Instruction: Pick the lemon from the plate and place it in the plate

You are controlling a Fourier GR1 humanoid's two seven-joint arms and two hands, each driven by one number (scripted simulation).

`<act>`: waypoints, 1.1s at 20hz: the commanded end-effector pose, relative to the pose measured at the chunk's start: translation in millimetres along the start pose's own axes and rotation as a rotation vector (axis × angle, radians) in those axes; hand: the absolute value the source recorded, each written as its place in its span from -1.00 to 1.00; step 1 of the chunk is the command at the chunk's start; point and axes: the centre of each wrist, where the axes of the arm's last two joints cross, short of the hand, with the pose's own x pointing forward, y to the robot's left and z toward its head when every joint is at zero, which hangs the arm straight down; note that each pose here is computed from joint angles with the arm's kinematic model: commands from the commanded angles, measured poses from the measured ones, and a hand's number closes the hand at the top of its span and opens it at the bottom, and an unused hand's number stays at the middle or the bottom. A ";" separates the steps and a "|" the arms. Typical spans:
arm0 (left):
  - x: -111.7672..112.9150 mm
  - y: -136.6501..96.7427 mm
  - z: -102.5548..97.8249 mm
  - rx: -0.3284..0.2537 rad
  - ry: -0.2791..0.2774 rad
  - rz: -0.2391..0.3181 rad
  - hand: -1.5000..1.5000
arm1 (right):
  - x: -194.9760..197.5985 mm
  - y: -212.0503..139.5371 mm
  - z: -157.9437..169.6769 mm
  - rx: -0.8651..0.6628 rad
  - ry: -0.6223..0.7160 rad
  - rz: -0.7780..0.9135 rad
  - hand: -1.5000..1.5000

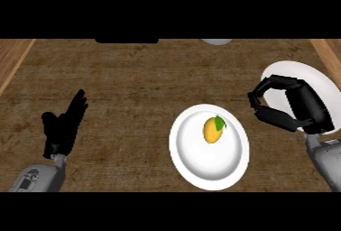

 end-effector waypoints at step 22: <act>3.2 -24.5 22.3 0.043 0.098 -0.007 0.00 | -23.2 47.5 35.9 0.155 0.176 0.435 -1.00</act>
